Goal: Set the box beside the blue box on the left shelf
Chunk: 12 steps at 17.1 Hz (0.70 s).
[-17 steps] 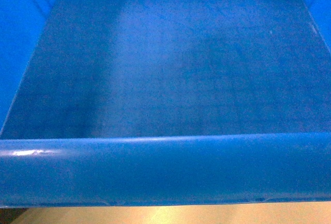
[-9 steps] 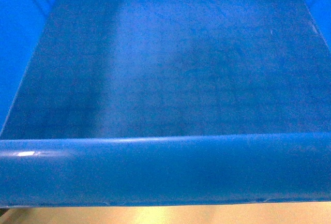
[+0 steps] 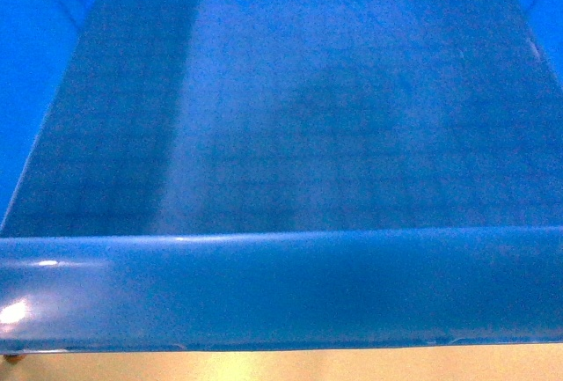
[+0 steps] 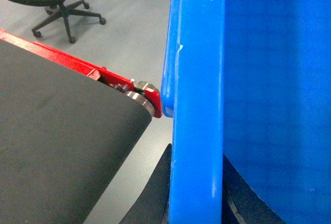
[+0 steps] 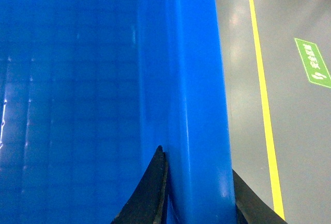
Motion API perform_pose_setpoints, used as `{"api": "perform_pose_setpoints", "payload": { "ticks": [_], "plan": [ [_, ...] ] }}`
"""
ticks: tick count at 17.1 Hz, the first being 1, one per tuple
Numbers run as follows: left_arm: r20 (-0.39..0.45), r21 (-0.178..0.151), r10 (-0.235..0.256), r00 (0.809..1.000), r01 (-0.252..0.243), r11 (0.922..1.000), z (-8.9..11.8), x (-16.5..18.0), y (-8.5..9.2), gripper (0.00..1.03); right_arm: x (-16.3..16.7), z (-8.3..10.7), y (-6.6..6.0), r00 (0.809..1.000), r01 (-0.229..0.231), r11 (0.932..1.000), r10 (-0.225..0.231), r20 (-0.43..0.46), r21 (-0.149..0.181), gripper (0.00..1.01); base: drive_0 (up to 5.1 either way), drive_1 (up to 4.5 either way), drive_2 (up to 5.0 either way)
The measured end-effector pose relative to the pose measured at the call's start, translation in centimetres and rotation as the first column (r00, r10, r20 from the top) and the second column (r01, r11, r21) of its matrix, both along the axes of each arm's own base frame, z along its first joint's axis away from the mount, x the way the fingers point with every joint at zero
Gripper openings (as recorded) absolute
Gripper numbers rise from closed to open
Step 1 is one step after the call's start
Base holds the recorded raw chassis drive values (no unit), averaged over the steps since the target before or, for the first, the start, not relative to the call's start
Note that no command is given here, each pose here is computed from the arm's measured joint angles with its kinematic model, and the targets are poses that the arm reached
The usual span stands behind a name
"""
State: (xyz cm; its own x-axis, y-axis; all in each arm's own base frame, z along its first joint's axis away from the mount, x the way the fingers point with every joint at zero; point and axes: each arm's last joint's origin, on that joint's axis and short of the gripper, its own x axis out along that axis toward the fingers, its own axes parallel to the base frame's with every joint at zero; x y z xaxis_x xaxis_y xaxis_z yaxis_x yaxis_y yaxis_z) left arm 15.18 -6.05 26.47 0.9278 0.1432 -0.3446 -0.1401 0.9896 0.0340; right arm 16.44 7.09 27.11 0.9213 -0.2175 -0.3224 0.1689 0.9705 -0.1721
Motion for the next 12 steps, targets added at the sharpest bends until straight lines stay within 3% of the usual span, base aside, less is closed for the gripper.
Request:
{"api": "perform_pose_setpoints", "payload": {
  "ticks": [12],
  "plan": [
    [0.000,0.000,0.000,1.000,0.000,1.0000,0.00,0.00,-0.01,0.11,0.00,0.00,0.00,1.000,-0.001,1.0000,0.001,0.000,-0.001,0.16,-1.4,-1.42,-1.4]
  ]
}}
